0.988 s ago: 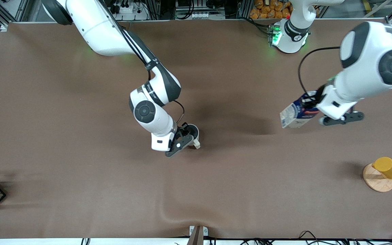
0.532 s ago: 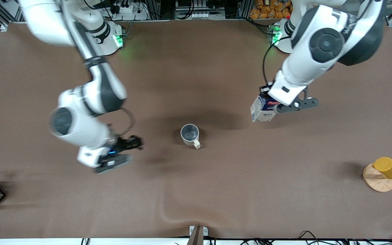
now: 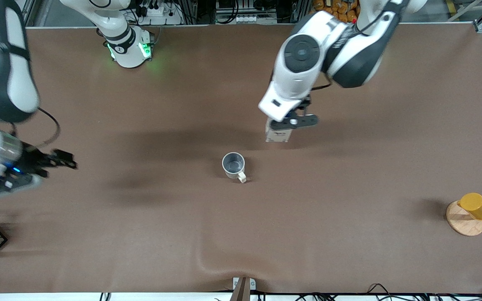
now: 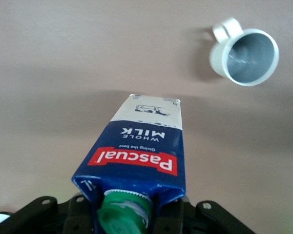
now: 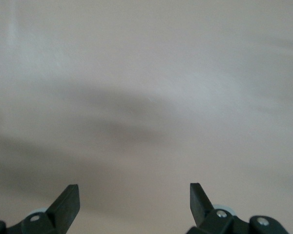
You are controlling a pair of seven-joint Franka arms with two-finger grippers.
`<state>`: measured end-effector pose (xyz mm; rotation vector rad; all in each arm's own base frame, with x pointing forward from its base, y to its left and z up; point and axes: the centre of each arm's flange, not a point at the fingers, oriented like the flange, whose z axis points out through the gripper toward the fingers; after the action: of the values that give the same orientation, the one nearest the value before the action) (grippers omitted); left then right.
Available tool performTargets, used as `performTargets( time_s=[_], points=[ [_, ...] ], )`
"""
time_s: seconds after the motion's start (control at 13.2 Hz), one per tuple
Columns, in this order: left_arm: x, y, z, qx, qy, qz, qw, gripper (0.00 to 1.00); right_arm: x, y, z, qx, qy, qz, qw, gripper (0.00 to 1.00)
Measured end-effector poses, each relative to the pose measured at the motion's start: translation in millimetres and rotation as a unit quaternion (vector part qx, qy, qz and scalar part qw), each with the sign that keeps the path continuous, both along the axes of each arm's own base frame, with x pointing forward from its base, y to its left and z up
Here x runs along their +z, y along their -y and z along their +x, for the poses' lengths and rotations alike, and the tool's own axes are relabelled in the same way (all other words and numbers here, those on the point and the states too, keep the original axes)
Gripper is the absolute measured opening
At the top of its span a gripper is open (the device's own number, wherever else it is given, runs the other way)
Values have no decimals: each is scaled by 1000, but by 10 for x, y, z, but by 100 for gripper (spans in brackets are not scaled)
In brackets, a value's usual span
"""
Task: Place milk next to cup
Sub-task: 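Release the mug with the right gripper while the left gripper carries the carton, then move the milk carton with the left gripper beside the mug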
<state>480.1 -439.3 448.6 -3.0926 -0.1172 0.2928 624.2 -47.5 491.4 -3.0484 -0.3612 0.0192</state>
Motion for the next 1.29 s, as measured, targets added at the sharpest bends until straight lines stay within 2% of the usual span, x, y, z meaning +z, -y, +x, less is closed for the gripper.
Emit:
performTargets(
  time_s=[0.23,0.46,0.68,0.84,1.29],
  points=[
    [-338,486,-102,-14,-8,2,1000,42,520,240,-424,-53,-16,-7,998,100],
    [-683,805,-98,-3,9,-18,1000,42,758,260,-663,-106,-30,-8,994,100],
    [-851,948,0,1,13,-27,1000,42,819,252,-709,-116,-28,-9,993,100],
    [-946,974,65,4,11,-27,1000,42,827,292,-718,-115,-28,-25,993,100],
    [-1179,1018,120,7,13,-32,999,44,1042,410,-843,-125,-30,-37,991,100]
  ],
)
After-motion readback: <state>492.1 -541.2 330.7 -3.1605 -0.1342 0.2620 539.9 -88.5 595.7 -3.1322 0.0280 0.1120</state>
